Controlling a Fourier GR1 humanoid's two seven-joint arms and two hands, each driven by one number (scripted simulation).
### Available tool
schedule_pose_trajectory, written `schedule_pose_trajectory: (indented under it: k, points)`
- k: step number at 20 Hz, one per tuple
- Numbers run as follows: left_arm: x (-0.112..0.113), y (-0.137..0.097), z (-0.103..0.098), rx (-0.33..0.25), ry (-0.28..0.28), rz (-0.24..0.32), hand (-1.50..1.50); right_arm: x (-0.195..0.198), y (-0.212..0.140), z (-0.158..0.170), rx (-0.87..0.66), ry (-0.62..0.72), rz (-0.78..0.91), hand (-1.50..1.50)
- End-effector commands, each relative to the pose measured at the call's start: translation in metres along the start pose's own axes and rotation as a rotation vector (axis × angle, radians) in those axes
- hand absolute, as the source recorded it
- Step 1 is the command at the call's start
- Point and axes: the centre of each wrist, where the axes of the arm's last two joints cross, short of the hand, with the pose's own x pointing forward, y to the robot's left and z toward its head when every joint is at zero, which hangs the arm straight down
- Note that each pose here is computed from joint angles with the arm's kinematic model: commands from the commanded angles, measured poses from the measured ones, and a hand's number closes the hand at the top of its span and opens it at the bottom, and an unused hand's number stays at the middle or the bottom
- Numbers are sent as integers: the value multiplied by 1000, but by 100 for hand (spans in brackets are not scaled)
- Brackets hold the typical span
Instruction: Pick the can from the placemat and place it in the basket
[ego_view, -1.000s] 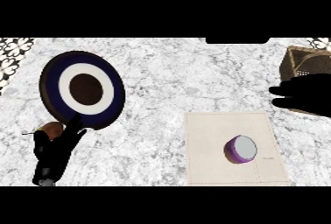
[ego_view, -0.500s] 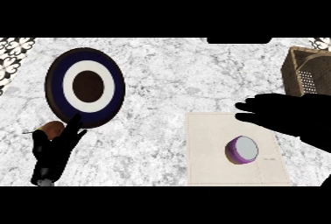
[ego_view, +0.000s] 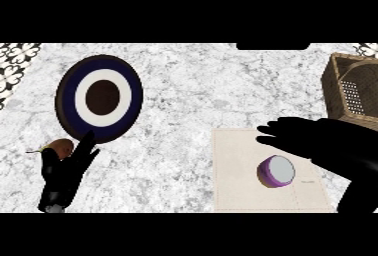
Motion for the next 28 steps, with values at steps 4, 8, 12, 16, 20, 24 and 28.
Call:
schedule_pose_trajectory:
  k: [4, 8, 12, 16, 20, 24, 28]
  points:
    - [-26, 13, 7, 3, 126, 11, 0, -13, 32, -20, 3, -12, 11, -150]
    - [-25, 6, 10, 27, 135, -12, 0, -24, 36, -18, -26, -19, 6, -150]
    - [-38, 12, 9, 11, 128, -4, 0, -35, 42, -35, -26, -1, -14, -150]
    - [-27, -1, -1, 1, 139, -9, 0, -25, 71, -48, -25, -24, -1, -150]
    - [-38, 13, 9, -2, 143, 6, 0, -23, 68, -47, -9, -32, 21, -150]
    - [-31, 5, -1, 19, 138, -1, 0, -13, 83, -49, 43, 31, 71, -150]
    - [-23, 8, 2, 14, 126, -8, 0, -25, 84, -54, 84, 70, 87, -150]
